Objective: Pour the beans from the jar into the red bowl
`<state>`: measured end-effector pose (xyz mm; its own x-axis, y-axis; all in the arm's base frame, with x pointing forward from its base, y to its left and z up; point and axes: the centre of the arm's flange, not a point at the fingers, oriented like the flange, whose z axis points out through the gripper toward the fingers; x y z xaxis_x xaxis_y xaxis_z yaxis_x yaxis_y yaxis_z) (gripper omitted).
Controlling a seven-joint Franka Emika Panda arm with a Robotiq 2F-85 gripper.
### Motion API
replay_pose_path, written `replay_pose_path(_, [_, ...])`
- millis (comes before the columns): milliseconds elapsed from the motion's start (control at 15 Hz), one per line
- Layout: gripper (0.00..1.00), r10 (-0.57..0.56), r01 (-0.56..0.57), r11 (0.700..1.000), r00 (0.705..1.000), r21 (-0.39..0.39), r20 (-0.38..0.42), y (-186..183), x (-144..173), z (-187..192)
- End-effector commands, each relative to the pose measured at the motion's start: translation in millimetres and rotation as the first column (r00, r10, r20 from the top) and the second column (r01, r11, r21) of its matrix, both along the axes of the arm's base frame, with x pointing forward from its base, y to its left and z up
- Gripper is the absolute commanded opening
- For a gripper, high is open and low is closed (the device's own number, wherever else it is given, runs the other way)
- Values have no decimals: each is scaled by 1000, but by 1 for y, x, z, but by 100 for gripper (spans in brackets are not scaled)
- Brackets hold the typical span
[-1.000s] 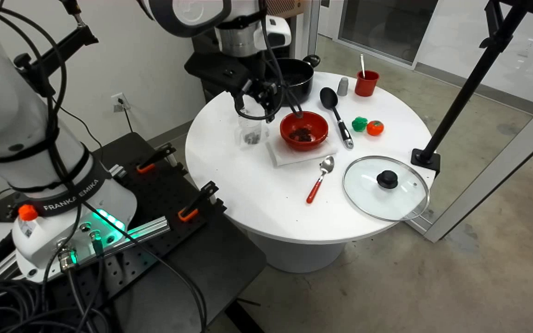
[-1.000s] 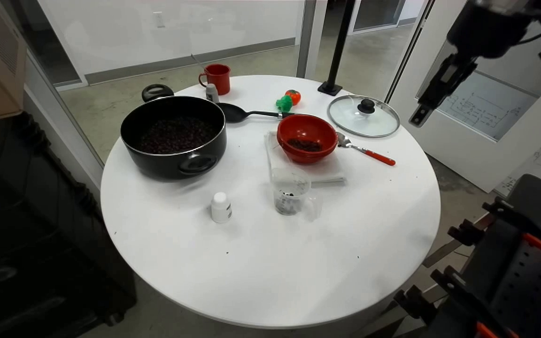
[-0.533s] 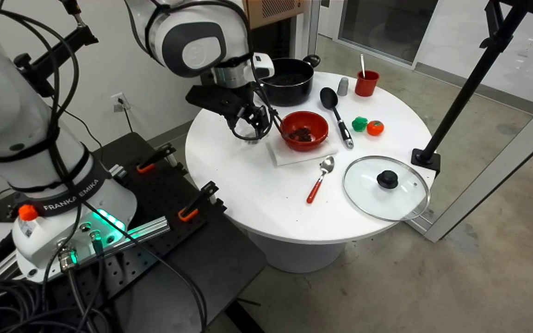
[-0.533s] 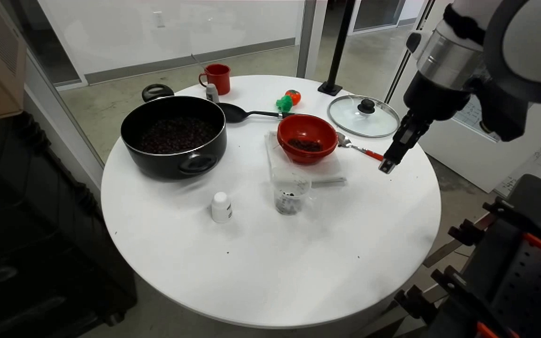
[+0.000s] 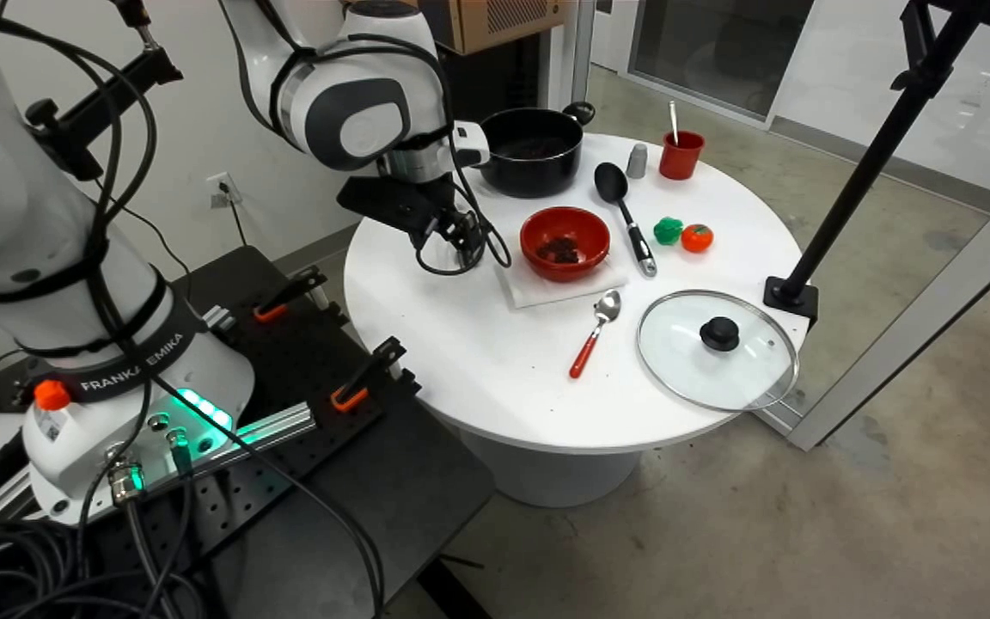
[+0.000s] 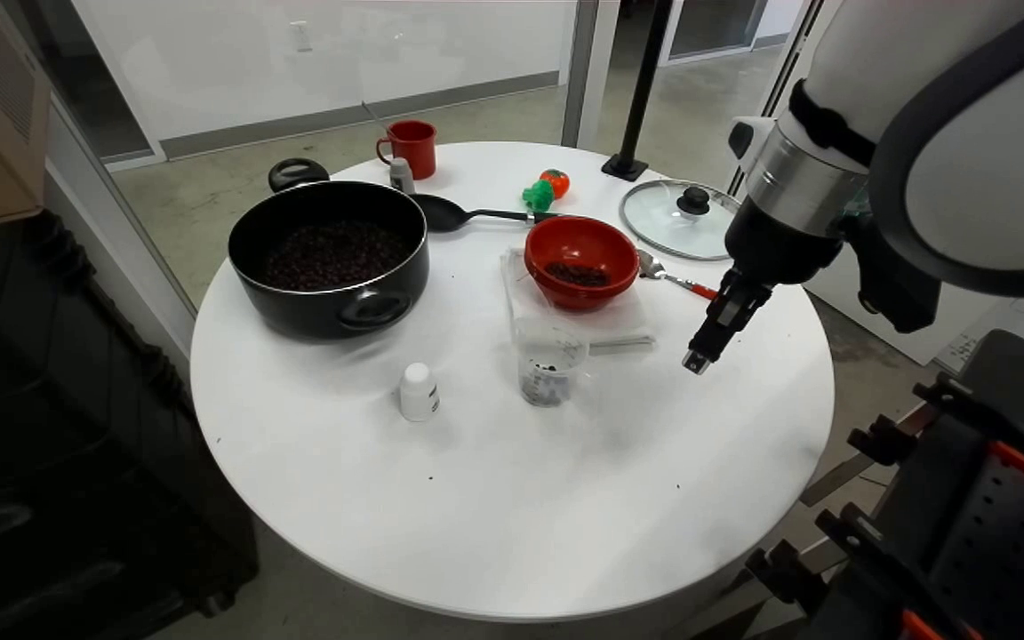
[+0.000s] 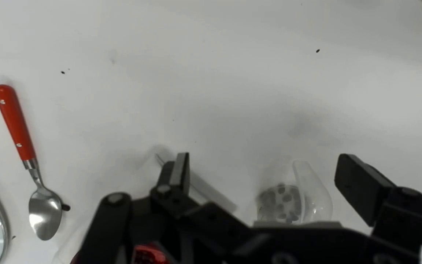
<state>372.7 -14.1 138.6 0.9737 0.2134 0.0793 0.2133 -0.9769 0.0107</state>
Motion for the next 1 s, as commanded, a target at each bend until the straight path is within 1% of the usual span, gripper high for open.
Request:
replay_pose_path(0, [100,-1,1,1000,1000,-1,2,-1,1,0])
replay_pose_path(133, [100,-2,2,1000,1000,-1,3,-2,1,1])
replay_pose_path(267, [100,-15,15,1000,1000,-20,-2,-12,-1,-4])
replay_pose_path(600, [100,-53,53,999,999,4,-4,-22,6,-5])
replay_pose_path(800, [100,-52,52,999,999,3,-6,-19,13,-5])
replay_pose_path(933, [100,-37,37,999,999,-3,-10,-9,21,-9])
